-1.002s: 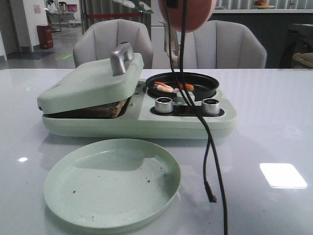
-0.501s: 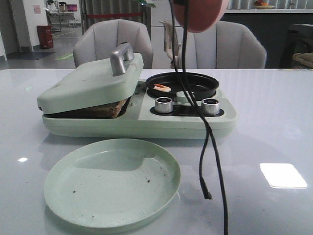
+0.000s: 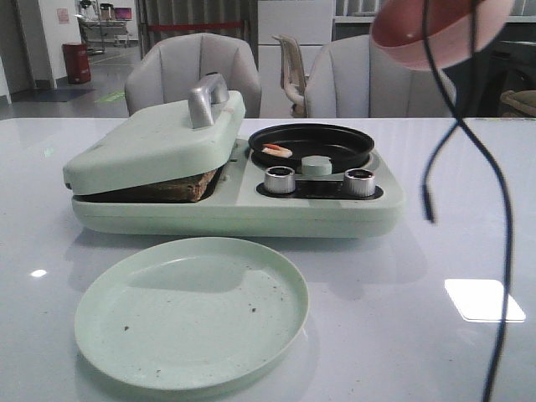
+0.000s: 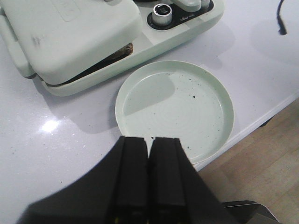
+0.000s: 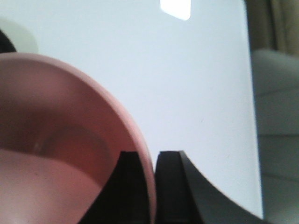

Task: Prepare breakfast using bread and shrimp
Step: 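Carry the empty bowl back and set it on the table with the right gripper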

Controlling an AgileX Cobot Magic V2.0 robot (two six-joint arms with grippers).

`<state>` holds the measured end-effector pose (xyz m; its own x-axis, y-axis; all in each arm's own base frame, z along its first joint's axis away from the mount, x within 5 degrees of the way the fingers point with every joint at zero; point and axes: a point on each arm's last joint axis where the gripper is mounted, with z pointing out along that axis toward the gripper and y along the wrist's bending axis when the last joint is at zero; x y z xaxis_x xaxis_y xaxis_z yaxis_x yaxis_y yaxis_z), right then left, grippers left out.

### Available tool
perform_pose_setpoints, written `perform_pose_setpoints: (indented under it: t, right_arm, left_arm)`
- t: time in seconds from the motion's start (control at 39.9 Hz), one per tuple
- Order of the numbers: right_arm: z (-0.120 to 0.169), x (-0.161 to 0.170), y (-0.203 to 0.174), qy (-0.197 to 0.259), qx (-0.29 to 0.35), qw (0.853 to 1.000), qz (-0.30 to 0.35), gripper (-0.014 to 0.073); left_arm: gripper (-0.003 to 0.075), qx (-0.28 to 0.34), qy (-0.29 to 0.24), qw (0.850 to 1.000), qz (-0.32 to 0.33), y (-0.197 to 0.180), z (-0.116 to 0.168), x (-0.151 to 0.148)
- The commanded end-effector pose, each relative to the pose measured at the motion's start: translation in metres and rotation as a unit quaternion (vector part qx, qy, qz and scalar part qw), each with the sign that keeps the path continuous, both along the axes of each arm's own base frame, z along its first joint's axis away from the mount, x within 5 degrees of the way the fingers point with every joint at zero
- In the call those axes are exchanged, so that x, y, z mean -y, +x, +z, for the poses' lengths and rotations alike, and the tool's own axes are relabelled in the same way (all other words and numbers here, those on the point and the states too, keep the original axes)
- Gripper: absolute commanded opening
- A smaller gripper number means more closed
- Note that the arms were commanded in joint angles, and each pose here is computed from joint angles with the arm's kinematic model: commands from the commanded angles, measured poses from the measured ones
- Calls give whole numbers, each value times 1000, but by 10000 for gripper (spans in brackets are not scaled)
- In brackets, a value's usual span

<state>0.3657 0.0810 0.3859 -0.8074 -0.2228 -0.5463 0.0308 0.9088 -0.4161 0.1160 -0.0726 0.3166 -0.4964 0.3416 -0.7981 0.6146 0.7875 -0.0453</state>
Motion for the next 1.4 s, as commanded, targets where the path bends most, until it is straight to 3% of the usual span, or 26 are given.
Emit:
perform_pose_setpoints:
  t: [0.0, 0.3, 0.55, 0.73, 1.13, 1.23, 1.38]
  right_arm:
    - [14, 31, -28, 38, 4, 999, -9, 43]
    - [-71, 96, -69, 174, -68, 982, -34, 43]
    - [-139, 135, -86, 269, -49, 957, -94, 43]
    - [-159, 138, -80, 282, -23, 953, -111, 43]
    - [-186, 141, -69, 284, -50, 950, -122, 50]
    - [-186, 141, -68, 283, -49, 950, -122, 140]
    - [-186, 141, -68, 282, -47, 951, -120, 399]
  left_arm:
    - [101, 34, -29, 999, 8, 2, 14, 2]
    - [101, 34, -29, 999, 8, 2, 14, 2]
    - [101, 34, -29, 999, 8, 2, 14, 2]
    - [101, 34, -29, 999, 8, 2, 14, 2]
    - [101, 34, -29, 999, 8, 2, 14, 2]
    - [101, 34, -29, 999, 8, 2, 14, 2]
    - [101, 34, -29, 999, 8, 2, 14, 2]
